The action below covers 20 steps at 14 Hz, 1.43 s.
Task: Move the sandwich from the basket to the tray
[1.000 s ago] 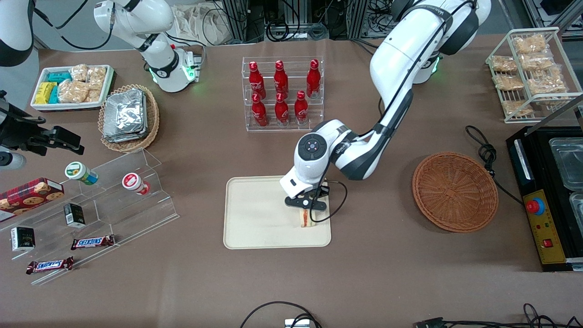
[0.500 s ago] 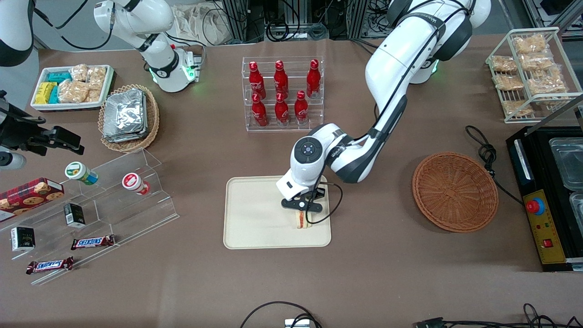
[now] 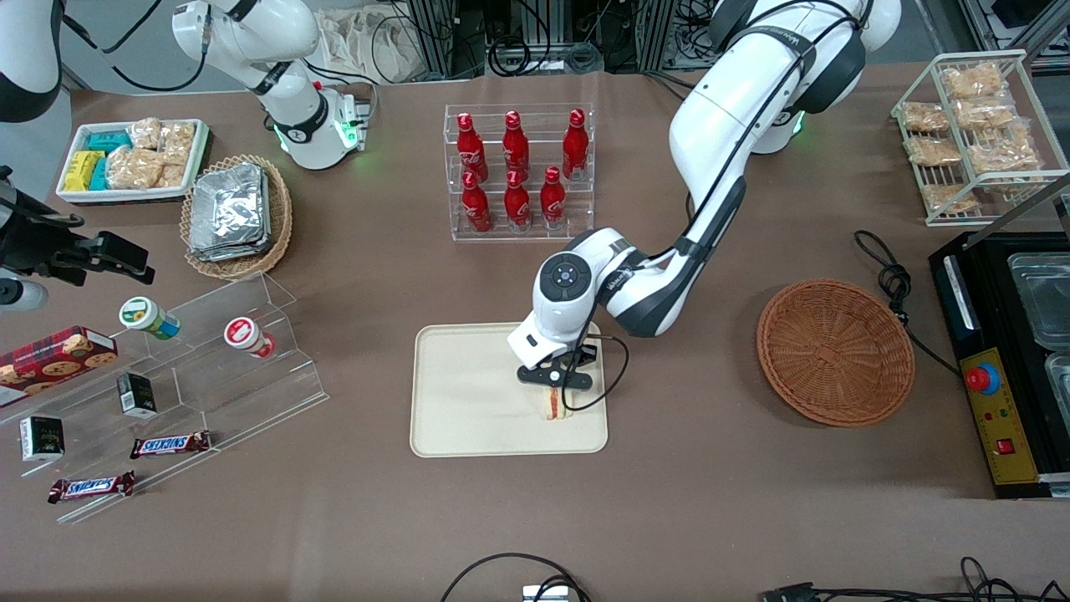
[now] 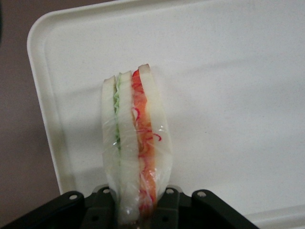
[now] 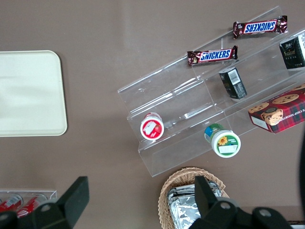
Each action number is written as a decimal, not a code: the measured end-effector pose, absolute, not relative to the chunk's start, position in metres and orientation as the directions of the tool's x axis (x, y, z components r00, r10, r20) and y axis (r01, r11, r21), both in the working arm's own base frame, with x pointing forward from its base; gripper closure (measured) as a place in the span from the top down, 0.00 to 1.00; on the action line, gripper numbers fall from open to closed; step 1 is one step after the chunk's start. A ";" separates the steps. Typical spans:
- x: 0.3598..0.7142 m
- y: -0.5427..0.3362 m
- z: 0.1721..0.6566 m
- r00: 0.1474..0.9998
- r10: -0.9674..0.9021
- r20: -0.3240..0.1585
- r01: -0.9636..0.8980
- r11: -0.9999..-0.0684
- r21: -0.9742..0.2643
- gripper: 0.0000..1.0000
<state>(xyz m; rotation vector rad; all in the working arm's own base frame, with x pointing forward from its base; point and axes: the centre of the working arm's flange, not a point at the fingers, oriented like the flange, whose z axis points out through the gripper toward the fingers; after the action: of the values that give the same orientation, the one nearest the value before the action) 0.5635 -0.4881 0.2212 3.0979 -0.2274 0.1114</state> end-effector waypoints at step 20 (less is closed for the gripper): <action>0.611 -0.435 0.360 0.969 0.140 0.205 0.142 -0.990 0.006 1.00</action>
<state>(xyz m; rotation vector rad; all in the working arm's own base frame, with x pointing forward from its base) 0.6114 -0.4354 0.3604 3.1253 0.2244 0.3248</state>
